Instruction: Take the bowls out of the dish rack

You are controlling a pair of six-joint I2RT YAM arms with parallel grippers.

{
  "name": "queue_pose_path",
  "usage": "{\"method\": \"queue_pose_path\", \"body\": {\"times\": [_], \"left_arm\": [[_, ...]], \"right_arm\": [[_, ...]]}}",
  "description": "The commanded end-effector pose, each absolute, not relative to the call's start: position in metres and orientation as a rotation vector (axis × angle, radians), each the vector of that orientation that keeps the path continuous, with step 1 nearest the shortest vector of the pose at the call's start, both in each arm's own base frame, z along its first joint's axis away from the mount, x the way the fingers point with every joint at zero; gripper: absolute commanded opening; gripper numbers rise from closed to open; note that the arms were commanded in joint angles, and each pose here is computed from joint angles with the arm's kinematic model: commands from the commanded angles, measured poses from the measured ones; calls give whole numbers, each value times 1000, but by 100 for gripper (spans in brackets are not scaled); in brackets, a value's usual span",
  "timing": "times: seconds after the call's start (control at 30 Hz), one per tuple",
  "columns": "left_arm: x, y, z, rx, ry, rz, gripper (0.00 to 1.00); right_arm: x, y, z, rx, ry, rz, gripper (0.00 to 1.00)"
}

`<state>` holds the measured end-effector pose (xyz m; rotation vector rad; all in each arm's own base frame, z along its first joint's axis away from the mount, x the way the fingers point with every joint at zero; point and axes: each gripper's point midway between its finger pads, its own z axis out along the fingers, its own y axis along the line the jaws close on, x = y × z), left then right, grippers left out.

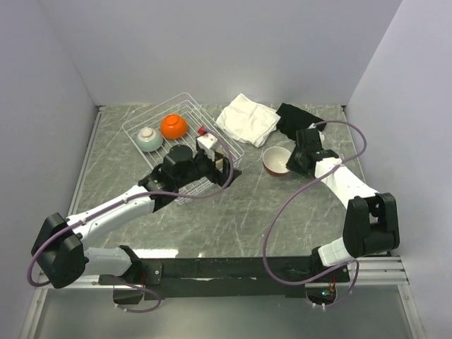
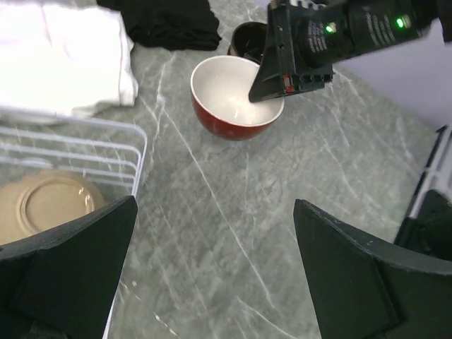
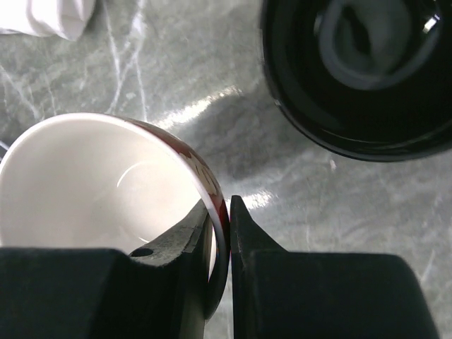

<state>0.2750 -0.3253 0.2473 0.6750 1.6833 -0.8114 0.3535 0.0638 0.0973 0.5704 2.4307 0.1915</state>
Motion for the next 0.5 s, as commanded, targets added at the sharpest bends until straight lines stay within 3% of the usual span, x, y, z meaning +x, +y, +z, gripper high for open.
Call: {"method": "queue_pose_path", "body": {"times": [0.0,0.47], "left_arm": [[271,-311,269,532,1758,-1006,99],[298,-252,248,282,1915,-932,99]], "right_arm": [[392,83,136,517,2200,245,0],[397,85,78,589,2248,190,2]]}}
